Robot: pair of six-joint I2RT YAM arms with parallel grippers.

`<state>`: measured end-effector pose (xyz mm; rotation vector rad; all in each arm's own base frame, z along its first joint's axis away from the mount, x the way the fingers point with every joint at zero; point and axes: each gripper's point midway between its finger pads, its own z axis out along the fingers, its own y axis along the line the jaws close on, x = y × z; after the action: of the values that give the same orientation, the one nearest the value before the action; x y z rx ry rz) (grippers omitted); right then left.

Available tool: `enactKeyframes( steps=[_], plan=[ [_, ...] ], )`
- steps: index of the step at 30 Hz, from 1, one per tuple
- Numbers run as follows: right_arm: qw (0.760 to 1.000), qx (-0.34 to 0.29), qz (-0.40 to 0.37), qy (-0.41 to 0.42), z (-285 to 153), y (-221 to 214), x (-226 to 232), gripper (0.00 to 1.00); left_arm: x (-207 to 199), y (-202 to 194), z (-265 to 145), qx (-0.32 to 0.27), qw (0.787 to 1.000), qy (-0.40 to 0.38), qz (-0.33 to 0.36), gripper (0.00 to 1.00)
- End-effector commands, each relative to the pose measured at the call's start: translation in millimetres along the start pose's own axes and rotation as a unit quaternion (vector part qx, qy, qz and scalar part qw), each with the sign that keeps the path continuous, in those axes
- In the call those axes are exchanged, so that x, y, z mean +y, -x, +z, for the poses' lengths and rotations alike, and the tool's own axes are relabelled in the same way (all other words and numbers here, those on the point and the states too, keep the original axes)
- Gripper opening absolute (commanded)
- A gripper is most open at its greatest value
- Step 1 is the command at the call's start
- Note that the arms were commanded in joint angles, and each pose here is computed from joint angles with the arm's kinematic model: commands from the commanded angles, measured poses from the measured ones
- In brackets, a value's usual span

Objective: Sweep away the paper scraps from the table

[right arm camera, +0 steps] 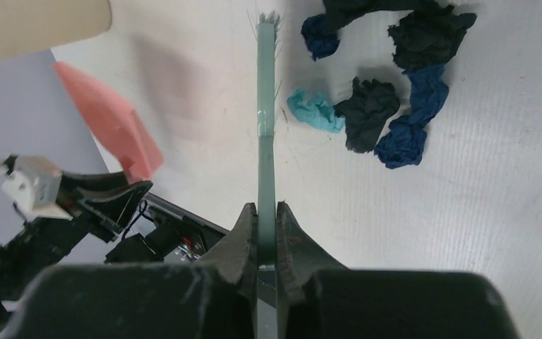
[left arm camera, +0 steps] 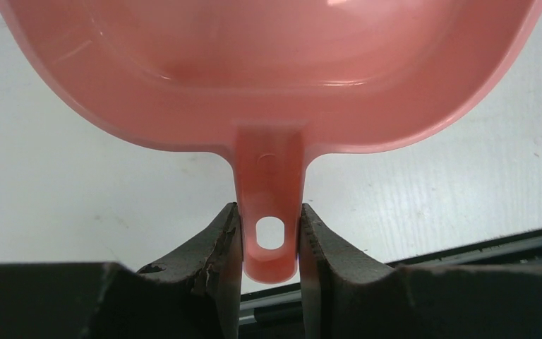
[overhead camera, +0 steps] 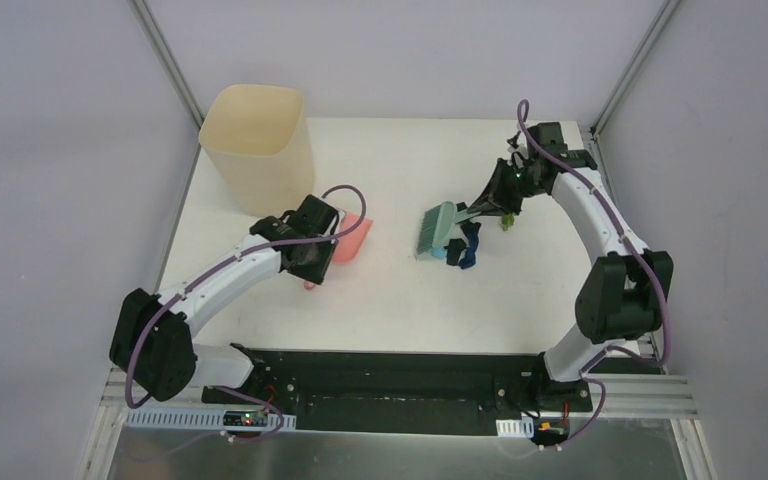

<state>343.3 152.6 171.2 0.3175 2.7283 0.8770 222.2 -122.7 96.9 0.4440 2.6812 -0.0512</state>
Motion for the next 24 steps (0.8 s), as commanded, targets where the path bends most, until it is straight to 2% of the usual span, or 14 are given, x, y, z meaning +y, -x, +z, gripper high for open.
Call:
enactKeyframes(
  steps=[1,6,12,16,18,22,24],
  plan=[
    [0.990,-0.079,-0.100,0.052,-60,-8,38,0.00,-49,5,-2,0.025,0.993,-0.096,0.057,0.00],
    [0.959,-0.205,-0.193,0.007,-106,11,38,0.00,-87,-19,12,0.096,0.979,-0.143,0.109,0.00],
    [0.941,-0.251,-0.225,-0.028,-118,13,24,0.00,-123,-37,22,0.142,0.960,-0.188,0.150,0.00],
    [0.932,-0.231,-0.278,-0.032,-107,3,13,0.00,-134,-37,26,0.136,0.958,-0.203,0.151,0.01],
    [0.930,-0.241,-0.271,-0.063,-108,9,2,0.00,-135,-33,32,0.120,0.962,-0.198,0.142,0.11],
    [0.930,-0.242,-0.268,-0.064,-109,8,2,0.00,-133,-33,35,0.090,0.967,-0.194,0.138,0.18],
    [0.930,-0.246,-0.268,-0.058,-110,8,5,0.00,-133,-33,35,0.070,0.970,-0.189,0.138,0.25]
  ],
)
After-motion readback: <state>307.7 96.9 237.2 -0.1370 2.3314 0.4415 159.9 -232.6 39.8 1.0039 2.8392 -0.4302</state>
